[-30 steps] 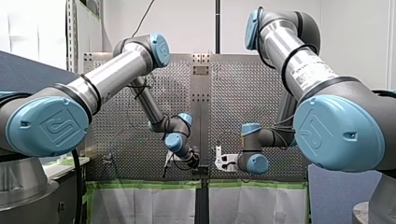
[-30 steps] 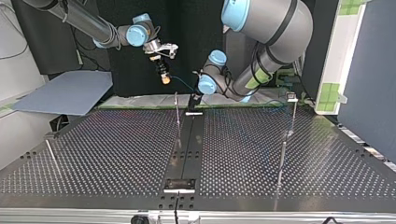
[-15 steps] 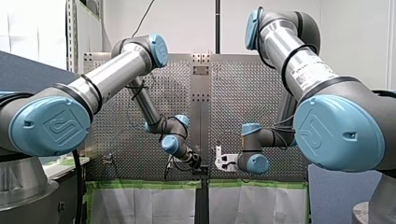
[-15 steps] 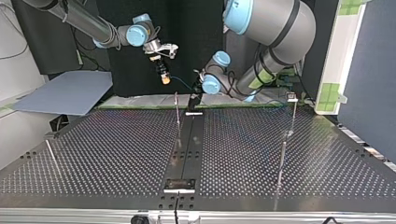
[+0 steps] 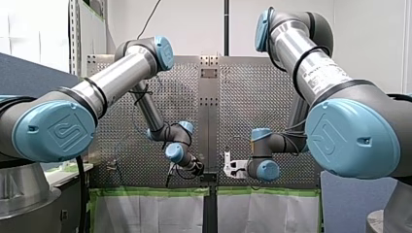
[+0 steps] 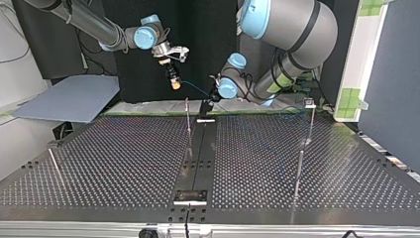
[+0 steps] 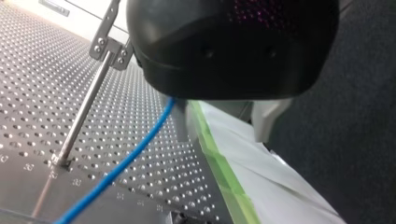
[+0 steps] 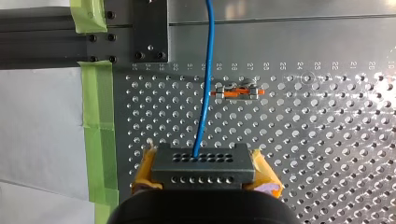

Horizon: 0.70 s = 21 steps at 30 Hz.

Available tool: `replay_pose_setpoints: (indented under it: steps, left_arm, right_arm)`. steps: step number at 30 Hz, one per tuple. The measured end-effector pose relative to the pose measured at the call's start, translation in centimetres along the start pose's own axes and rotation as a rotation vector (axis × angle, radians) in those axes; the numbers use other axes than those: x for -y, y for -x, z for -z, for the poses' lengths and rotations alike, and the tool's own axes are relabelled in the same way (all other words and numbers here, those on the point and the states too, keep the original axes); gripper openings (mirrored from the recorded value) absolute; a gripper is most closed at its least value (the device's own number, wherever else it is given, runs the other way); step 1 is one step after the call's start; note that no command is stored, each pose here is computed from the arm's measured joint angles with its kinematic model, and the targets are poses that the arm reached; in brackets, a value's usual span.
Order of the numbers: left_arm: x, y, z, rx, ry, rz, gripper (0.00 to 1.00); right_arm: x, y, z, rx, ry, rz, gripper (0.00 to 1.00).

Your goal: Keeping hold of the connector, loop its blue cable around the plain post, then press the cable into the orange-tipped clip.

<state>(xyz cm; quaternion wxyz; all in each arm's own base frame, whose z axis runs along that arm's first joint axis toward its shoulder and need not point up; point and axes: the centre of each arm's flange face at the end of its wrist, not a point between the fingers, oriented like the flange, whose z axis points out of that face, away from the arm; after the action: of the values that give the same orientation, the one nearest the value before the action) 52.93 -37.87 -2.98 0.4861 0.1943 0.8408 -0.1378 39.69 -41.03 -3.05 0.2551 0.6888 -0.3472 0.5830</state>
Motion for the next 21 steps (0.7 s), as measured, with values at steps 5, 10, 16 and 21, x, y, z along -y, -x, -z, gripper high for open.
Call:
replay_pose_setpoints:
  steps: [5,10,16,21]
  left_arm:
    - [0.5,0.0,0.0,0.011,0.034,-0.023,0.0]
    - [0.6,0.1,0.0,0.024,0.073,-0.035,0.0]
    - [1.1,1.2,1.2,0.071,0.121,-0.034,0.0]
    - [1.6,1.3,2.2,0.085,0.155,-0.043,0.0]
  right_arm:
    - [0.0,0.0,0.0,0.0,0.0,0.001,0.11]
    - [0.0,0.1,0.0,0.001,0.0,0.002,0.11]
    - [-0.2,0.1,0.0,0.001,0.008,0.001,0.11]
    - [-0.7,0.1,0.0,0.001,0.023,-0.001,0.11]
